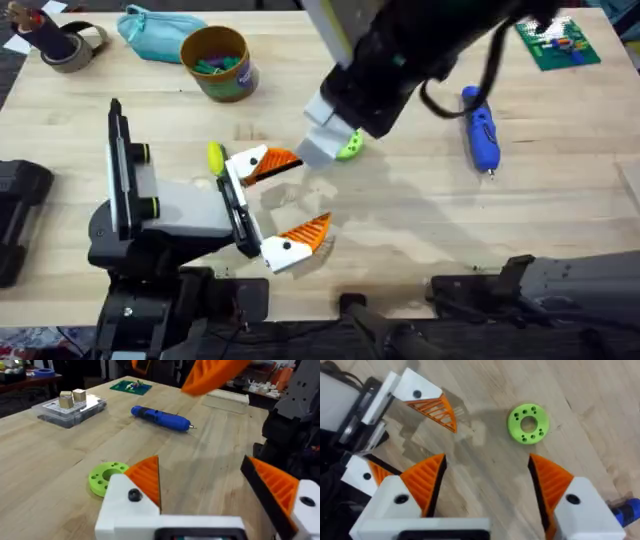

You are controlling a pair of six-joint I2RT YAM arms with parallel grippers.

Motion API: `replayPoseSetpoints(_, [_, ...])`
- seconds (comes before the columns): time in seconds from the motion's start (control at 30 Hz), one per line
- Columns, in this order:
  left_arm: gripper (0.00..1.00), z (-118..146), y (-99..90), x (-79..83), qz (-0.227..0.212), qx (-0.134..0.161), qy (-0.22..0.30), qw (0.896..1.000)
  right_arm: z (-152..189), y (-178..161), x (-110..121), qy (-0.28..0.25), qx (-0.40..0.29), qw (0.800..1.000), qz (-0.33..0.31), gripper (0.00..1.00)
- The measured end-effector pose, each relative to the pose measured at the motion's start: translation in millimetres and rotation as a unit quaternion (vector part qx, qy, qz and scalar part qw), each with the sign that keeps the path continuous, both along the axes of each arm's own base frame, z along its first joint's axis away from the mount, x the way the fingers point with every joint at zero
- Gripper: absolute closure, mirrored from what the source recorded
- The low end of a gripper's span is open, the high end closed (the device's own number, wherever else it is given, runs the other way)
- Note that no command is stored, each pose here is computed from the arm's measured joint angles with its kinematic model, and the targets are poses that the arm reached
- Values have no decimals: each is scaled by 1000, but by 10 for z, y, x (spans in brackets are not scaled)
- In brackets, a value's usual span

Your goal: Pick up the gripper from the table and insert it into the empty holder that is missing its gripper. Then pick up a screw, insert it into the mounting hole, and use the screwdriver to tighten it. Finally, clean up the table by picking up the vegetable and placing it into the bucket.

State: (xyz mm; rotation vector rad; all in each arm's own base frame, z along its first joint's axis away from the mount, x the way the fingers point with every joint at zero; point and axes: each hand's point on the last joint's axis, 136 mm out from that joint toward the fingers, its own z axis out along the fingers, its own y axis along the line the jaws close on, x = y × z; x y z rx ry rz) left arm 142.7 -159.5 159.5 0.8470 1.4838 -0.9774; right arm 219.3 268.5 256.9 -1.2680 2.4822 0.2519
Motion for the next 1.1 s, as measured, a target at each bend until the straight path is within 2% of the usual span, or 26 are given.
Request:
replayPoseSetpoints(0.13, [11, 0, 0, 0, 0, 0, 0, 1000, -104, 19, 20, 4, -4, 1000, 0, 14])
replayPoseSetpoints(0.7, [11, 0, 0, 0, 0, 0, 0, 1000, -110, 17, 6, 6, -5, 1000, 3, 14])
replayPoseSetpoints(0.93, [11, 0, 0, 0, 0, 0, 0, 1000, -133, 62, -286, 62, 9, 995, 79, 14])
replayPoseSetpoints(1.1, [11, 0, 0, 0, 0, 0, 0, 1000, -112, 123, -371, 74, 26, 990, 113, 14])
